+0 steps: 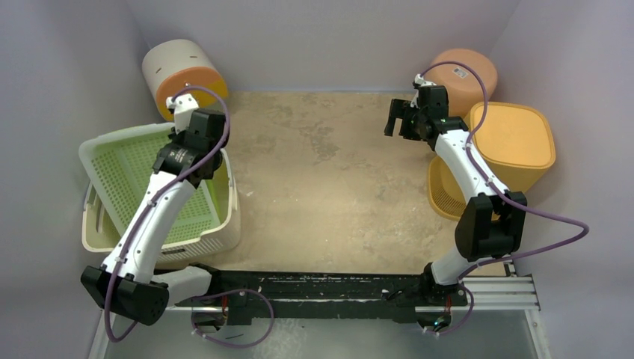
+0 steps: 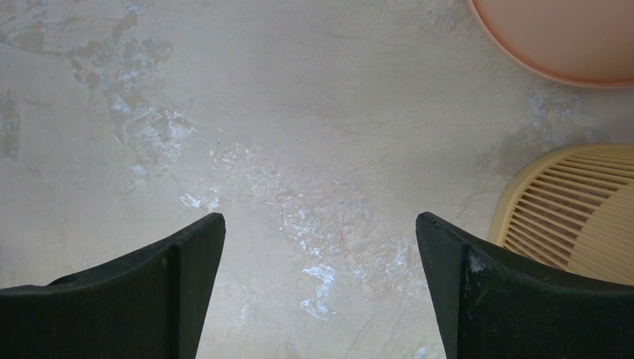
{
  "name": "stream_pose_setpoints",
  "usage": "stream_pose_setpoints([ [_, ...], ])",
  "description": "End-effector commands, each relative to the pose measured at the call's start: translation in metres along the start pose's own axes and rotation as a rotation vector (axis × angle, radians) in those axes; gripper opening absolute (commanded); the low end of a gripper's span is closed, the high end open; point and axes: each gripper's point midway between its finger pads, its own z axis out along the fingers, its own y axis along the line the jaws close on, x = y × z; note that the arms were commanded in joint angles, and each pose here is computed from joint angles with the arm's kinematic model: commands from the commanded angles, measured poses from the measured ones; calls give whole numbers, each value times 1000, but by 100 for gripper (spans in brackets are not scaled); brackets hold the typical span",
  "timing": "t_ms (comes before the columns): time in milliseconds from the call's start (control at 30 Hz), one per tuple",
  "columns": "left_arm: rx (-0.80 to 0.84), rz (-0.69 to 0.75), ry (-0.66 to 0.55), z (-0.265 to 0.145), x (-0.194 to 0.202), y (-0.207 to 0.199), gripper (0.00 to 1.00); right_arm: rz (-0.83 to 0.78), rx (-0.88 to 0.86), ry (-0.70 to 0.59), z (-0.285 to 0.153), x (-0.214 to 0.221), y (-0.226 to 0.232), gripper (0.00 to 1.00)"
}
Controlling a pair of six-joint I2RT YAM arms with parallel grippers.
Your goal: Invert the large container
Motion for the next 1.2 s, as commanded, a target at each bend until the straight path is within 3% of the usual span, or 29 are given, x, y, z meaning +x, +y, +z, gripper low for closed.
stream_pose_setpoints([
  [0,114,-131,-109,-39,-70,5,0,0,-27,-71,-14,-22,5,100],
  [333,595,-331,-292,-131,-168,-22,0,0,-31,-73,-15,-33,9,100],
  [767,819,-387,-426,-198,-220,-12,0,10,-39,-81,-21,-43,12,100],
  [1167,1202,-601,-615,-276,-292,-31,0,44,-19,-307,-68,-133,16,100],
])
